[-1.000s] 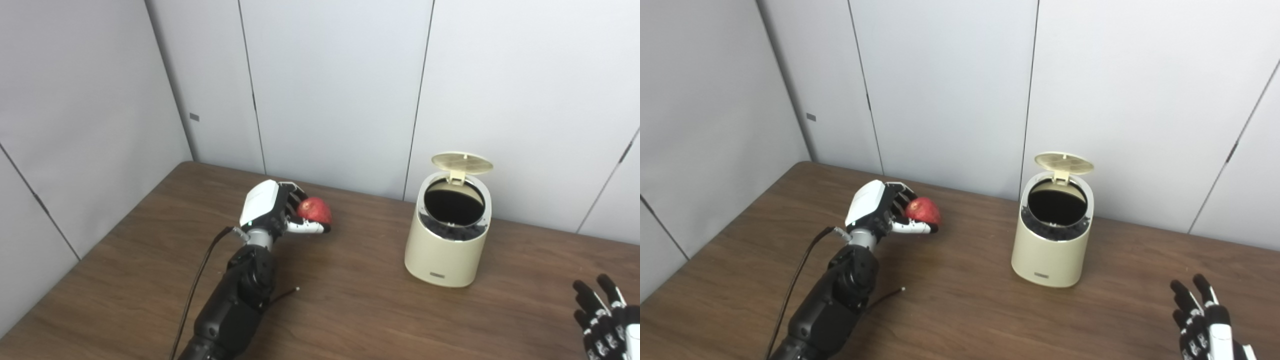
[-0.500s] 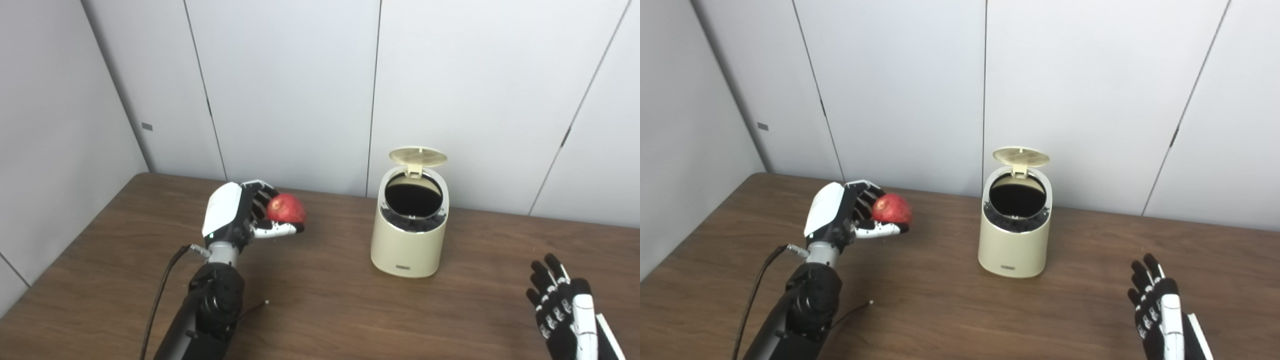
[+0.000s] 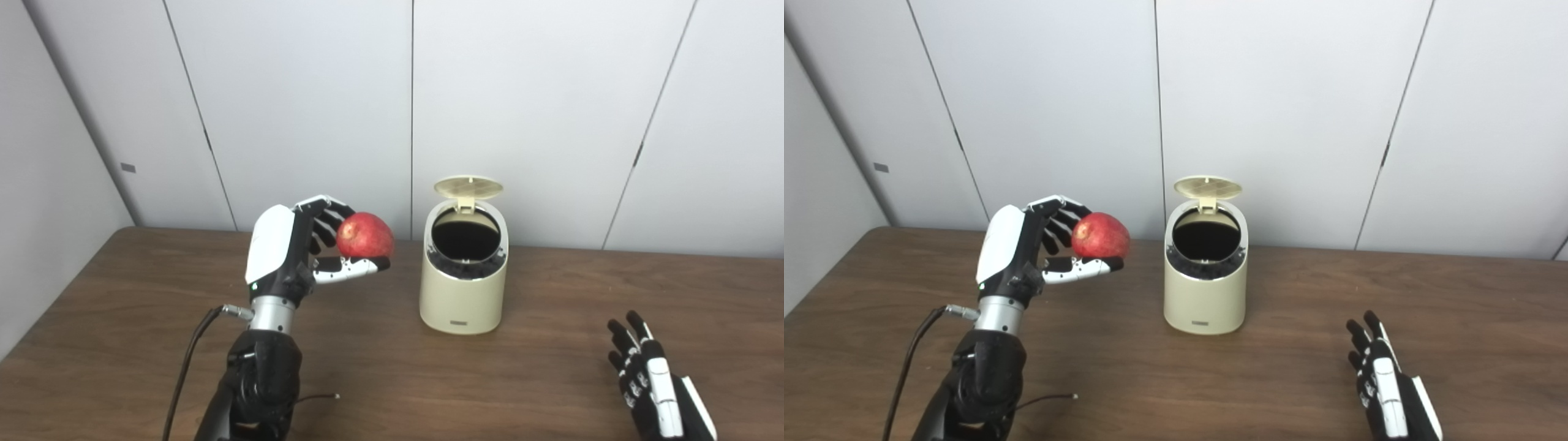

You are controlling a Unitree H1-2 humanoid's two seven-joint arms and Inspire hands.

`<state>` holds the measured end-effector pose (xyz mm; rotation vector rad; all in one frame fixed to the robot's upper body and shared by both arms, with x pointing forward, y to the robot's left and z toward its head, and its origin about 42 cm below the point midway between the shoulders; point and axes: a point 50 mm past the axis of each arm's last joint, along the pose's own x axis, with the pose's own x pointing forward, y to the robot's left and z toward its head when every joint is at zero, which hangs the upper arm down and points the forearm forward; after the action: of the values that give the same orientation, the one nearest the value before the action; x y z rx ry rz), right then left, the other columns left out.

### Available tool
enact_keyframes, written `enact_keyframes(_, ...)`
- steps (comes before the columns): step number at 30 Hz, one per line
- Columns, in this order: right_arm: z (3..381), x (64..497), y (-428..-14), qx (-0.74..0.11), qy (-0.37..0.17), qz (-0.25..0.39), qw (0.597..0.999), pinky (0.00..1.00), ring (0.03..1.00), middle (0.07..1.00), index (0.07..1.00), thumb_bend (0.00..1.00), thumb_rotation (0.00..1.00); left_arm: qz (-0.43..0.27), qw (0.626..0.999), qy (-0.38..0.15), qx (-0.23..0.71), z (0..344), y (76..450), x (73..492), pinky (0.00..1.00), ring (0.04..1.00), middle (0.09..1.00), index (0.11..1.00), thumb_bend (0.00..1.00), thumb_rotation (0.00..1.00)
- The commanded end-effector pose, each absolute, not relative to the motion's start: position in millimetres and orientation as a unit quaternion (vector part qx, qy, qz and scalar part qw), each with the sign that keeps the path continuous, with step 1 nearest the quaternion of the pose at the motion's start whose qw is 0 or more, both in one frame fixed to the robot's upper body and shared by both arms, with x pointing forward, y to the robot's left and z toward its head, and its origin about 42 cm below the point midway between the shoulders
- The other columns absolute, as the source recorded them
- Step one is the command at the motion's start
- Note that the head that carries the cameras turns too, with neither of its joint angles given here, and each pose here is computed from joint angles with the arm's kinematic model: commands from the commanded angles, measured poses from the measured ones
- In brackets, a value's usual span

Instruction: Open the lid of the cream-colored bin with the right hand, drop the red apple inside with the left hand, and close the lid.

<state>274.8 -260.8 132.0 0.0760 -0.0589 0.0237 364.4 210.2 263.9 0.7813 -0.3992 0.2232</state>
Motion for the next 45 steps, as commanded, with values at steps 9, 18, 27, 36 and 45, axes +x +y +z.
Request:
enact_keyframes(9, 137, 279, -252, 0.030, -0.062, 0.017, 0.997, 1.00, 0.998, 0.930, 0.981, 0.63, 0.87, 0.100, 0.892, -0.274, 0.345, 306, 166, 371, 0.35, 0.433, 0.501, 0.489, 0.48, 0.00)
enact_keyframes(18, 137, 278, -248, 0.036, -0.059, 0.018, 0.997, 1.00, 1.000, 0.932, 0.987, 0.64, 0.87, 0.087, 0.904, -0.268, 0.320, 295, 139, 393, 0.34, 0.428, 0.520, 0.487, 0.47, 0.00)
enact_keyframes(27, 134, 280, -248, 0.041, -0.068, 0.015, 0.997, 1.00, 1.000, 0.933, 0.997, 0.61, 0.88, 0.082, 0.905, -0.264, 0.324, 282, 121, 408, 0.34, 0.436, 0.520, 0.468, 0.48, 0.00)
enact_keyframes(36, 134, 280, -244, 0.046, -0.067, 0.017, 0.997, 1.00, 1.000, 0.935, 0.997, 0.63, 0.86, 0.075, 0.908, -0.260, 0.320, 268, 114, 422, 0.44, 0.450, 0.500, 0.474, 0.48, 0.00)
enact_keyframes(45, 132, 282, -244, 0.048, -0.069, 0.016, 0.996, 1.00, 1.000, 0.938, 1.000, 0.61, 0.86, 0.075, 0.909, -0.256, 0.319, 264, 105, 430, 0.34, 0.425, 0.503, 0.485, 0.48, 0.00)
